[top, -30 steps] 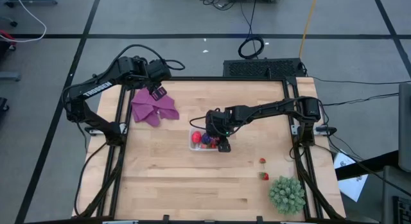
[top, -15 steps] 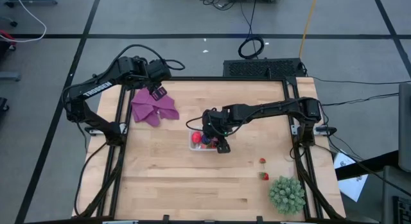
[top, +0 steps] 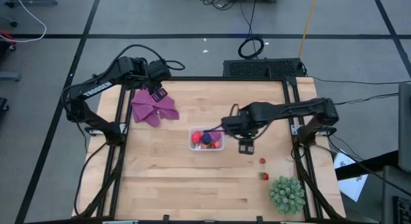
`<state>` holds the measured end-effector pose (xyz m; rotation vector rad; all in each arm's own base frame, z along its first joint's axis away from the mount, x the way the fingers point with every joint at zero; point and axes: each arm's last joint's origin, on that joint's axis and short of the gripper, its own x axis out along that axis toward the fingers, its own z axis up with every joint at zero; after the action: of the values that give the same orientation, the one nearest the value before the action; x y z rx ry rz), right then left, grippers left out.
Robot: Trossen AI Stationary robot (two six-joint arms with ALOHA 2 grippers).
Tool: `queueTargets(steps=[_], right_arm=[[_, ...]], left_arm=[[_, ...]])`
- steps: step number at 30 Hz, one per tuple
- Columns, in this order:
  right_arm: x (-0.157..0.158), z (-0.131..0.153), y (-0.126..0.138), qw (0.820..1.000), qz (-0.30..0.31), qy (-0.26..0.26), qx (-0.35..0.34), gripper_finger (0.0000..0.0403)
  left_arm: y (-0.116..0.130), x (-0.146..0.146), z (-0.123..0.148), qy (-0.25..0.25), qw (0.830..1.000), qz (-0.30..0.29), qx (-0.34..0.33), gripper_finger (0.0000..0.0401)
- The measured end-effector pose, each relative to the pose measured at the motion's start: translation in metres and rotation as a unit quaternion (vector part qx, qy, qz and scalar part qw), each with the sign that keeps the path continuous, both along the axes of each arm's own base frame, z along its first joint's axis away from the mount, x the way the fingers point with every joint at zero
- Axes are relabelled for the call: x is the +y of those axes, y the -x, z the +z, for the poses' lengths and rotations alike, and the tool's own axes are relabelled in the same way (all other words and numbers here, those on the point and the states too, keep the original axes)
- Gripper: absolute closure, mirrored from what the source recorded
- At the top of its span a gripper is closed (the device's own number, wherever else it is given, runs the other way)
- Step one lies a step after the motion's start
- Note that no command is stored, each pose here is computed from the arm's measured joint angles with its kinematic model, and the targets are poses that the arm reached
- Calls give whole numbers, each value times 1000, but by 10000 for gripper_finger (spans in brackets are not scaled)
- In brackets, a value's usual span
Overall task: Pick and placing Produce into tupperware
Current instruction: Put the top red strawberry into the transparent bin
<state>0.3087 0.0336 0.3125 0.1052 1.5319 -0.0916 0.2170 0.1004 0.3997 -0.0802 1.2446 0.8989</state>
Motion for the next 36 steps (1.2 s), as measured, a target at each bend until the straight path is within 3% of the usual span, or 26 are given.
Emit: queueTargets(steps=[5,10,22,31,36], right_arm=[[13,20,31,997,-81,0,12,202],[25,19,51,993,-122,-4,2,202],[25,-67,95,982,-184,11,30,202],[23,-111,118,966,-244,-90,-3,202],[22,-125,127,954,-278,-116,-4,202]], left_arm=[[0,0,0,0,1000,1,-1,229],[0,-1,0,1,1000,3,-3,228],[0,-1,0,1,1000,7,-6,228],[0,-1,0,1,1000,7,-6,228],[0,-1,0,1,1000,7,-6,228]])
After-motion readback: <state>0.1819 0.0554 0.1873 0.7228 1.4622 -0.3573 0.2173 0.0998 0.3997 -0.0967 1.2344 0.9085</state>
